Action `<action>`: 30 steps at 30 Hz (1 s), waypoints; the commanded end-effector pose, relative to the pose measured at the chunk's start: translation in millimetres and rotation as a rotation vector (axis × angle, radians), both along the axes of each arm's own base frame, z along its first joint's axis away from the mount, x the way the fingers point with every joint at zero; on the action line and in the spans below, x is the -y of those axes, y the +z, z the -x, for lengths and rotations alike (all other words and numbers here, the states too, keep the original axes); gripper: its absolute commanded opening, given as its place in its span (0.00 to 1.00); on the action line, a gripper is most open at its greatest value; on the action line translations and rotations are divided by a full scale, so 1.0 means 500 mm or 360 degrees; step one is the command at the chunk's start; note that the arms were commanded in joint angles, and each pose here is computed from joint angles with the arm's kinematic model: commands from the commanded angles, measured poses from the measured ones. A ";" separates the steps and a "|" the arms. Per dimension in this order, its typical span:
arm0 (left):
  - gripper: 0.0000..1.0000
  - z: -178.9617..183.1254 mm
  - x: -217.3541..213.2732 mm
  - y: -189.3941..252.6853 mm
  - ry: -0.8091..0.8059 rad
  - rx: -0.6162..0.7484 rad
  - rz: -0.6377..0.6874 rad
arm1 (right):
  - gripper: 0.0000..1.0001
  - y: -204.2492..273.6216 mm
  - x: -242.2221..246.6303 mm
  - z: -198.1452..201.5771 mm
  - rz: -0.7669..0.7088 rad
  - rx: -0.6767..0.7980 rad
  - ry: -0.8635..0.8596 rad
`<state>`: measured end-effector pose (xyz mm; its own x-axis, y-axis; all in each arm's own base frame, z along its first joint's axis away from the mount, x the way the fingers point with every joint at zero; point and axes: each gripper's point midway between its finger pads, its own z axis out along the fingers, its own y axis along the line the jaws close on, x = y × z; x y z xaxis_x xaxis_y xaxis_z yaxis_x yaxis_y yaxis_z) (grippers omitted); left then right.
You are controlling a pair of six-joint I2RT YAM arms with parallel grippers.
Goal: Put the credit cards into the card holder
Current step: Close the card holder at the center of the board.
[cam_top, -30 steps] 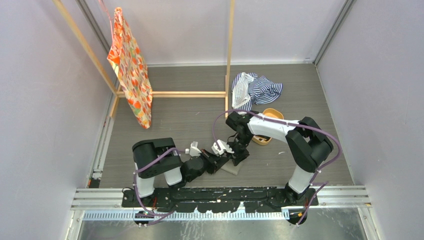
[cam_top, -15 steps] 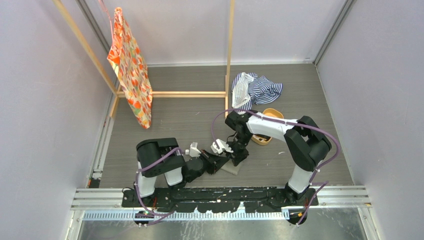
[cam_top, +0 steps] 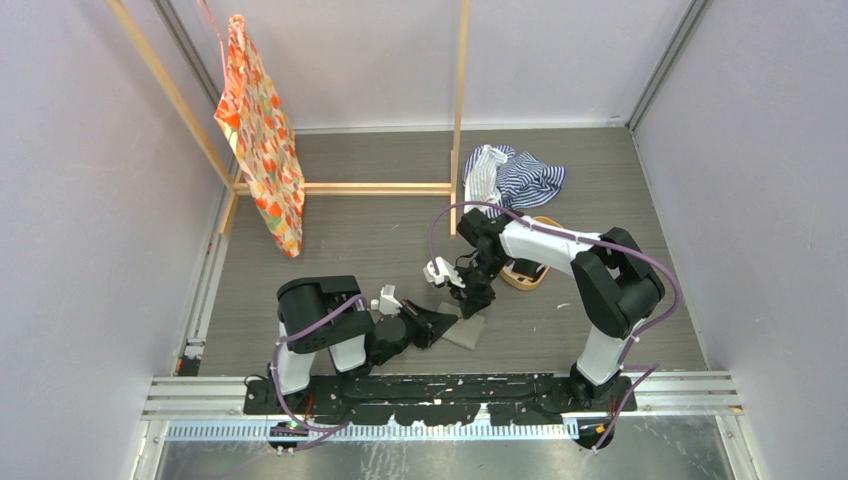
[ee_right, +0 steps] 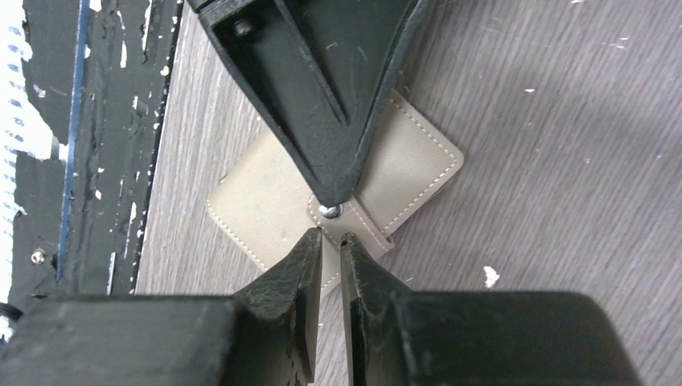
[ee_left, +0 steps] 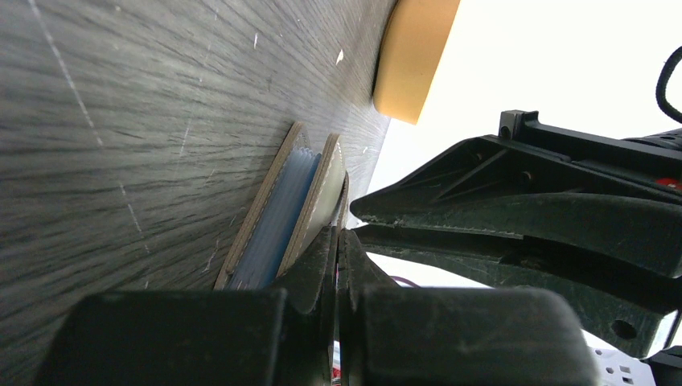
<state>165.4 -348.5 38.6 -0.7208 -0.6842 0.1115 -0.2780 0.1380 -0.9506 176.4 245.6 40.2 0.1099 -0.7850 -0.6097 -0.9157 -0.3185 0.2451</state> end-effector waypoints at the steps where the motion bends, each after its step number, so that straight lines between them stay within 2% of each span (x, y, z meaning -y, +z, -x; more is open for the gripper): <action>1: 0.00 0.017 -0.029 -0.071 -0.0015 -0.0057 -0.0208 | 0.20 0.037 -0.032 -0.017 -0.0105 0.0092 -0.0003; 13: 0.00 0.017 -0.033 -0.069 -0.0009 -0.0055 -0.0210 | 0.19 0.004 -0.027 0.006 -0.0008 0.0117 0.0098; 20: 0.01 0.018 -0.033 -0.064 -0.0013 -0.0044 -0.0198 | 0.15 -0.019 -0.020 0.008 0.0070 0.0132 0.0119; 30: 0.17 0.016 -0.034 -0.058 -0.0006 -0.0030 -0.0174 | 0.13 -0.045 -0.019 0.005 0.0178 0.0143 0.0096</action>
<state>164.1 -346.7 39.7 -0.7215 -0.6827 0.1158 -0.2758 0.1299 -0.9524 170.6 255.2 35.5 0.1882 -0.8071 -0.5596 -0.9118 -0.3553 0.2058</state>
